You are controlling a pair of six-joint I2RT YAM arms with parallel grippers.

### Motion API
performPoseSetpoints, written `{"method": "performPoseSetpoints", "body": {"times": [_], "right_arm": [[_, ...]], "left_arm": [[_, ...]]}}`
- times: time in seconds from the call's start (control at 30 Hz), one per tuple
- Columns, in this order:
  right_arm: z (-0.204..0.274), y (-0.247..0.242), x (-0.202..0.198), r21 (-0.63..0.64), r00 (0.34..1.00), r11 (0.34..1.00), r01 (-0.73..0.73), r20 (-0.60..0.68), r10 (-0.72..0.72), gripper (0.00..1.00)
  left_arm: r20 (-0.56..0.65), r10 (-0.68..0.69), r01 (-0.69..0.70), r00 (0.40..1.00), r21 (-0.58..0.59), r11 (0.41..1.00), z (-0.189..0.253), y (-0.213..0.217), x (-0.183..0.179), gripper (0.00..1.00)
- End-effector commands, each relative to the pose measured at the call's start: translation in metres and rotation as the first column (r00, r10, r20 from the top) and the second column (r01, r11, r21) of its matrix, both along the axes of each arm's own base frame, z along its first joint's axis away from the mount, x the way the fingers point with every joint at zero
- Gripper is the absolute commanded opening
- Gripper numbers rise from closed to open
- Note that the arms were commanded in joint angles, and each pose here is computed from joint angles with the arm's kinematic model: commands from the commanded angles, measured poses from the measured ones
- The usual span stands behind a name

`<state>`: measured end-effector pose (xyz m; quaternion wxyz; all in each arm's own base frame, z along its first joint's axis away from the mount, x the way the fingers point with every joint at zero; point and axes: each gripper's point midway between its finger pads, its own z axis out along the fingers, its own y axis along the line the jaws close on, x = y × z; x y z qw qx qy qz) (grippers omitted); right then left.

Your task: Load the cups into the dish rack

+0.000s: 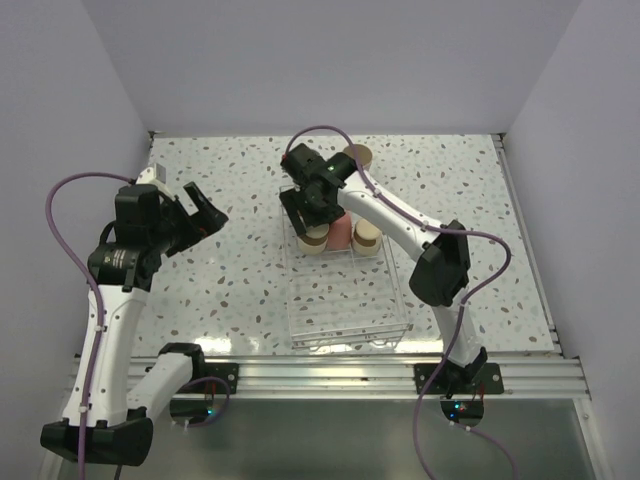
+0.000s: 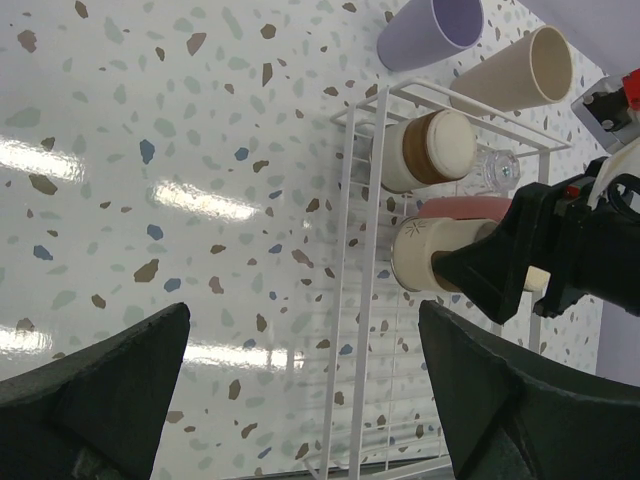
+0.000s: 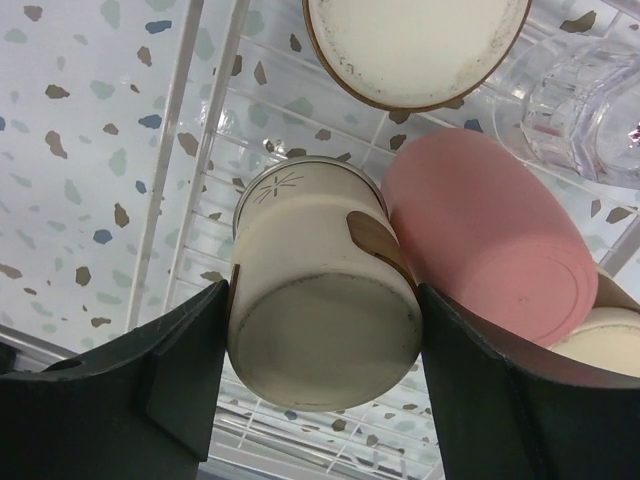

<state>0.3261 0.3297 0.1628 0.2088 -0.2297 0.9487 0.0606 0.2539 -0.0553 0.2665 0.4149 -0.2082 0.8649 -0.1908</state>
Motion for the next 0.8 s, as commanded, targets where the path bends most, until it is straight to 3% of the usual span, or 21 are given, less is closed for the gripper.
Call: {"method": "performPoseSetpoints", "body": {"times": [0.0,0.17,0.37,0.77], "right_arm": [[0.004,0.005,0.009,-0.005,0.999,1.0,-0.009,0.037,0.009,0.0],[-0.009,0.008,0.011,-0.029,1.0,1.0,-0.009,0.025,0.009,0.0],[-0.019,0.011,0.011,-0.046,1.0,0.999,0.001,0.01,-0.001,0.12],[-0.014,0.021,0.007,-0.008,1.0,1.0,0.008,0.011,-0.008,0.68]], "left_arm": [[0.038,-0.008,0.007,0.999,0.022,1.0,0.01,0.003,0.004,1.0],[0.042,-0.013,0.013,0.999,0.017,1.0,0.009,0.001,0.007,1.0],[0.04,-0.018,0.017,0.999,0.017,1.0,0.008,0.001,0.008,1.0],[0.047,-0.027,0.027,0.999,0.01,1.0,0.009,-0.001,0.011,1.0]]}}
